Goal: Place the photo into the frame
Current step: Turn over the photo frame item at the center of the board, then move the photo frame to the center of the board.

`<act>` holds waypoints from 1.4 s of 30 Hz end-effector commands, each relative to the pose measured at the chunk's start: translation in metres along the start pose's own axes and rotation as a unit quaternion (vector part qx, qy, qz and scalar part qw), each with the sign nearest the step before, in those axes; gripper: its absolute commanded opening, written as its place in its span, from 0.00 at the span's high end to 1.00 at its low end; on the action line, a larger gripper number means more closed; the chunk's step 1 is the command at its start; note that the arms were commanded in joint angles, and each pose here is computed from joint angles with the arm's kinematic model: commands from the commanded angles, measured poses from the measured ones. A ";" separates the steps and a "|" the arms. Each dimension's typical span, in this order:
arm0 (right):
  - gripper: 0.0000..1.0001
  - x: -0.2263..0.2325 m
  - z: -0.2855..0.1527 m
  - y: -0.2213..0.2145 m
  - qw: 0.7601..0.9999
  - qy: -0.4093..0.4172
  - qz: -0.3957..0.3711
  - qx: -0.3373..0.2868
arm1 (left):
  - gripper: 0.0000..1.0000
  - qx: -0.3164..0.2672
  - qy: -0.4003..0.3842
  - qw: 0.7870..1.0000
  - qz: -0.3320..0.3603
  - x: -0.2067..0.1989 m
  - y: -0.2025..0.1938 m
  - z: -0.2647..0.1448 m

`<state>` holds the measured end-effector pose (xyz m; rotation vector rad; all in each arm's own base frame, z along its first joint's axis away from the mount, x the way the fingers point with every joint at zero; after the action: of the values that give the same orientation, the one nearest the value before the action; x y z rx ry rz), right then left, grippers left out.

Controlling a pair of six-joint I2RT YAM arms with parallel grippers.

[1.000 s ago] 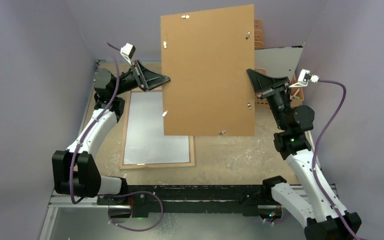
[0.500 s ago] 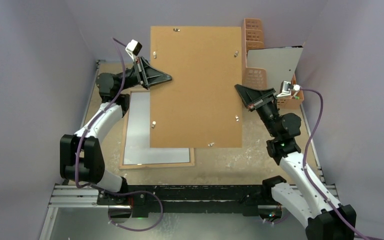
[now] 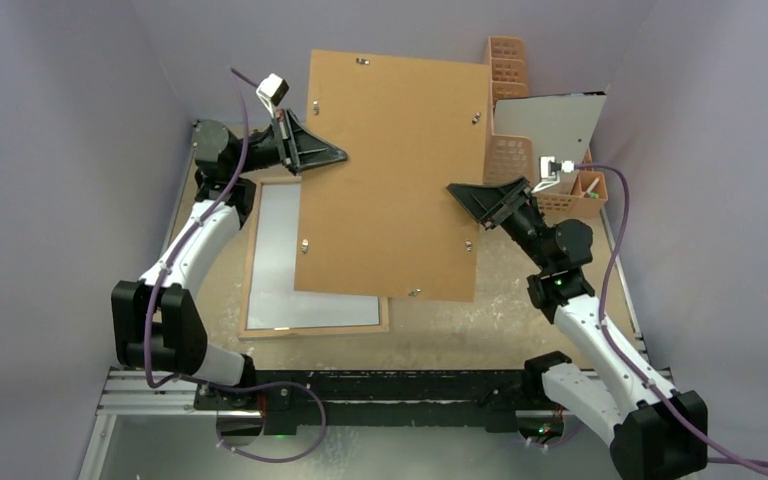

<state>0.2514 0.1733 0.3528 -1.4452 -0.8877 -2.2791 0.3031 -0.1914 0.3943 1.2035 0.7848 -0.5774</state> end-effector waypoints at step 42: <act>1.00 -0.022 0.024 0.009 0.997 -0.056 -0.053 0.017 | 0.09 -0.041 0.725 0.673 -0.142 0.260 -0.095 -0.275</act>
<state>0.2861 0.1844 0.2874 -1.7251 -1.0780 -2.0563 0.3256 0.0448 0.1085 1.3208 2.3240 0.3570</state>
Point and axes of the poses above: each gripper's point midway between its finger pads, its own z axis out along the fingers, its own x axis along the line the jaws close on, y = z × x, the point moved 3 cm from there along -z, back along the fingers, and after that the axes turned 11 degrees about z, right-handed, at the moved point
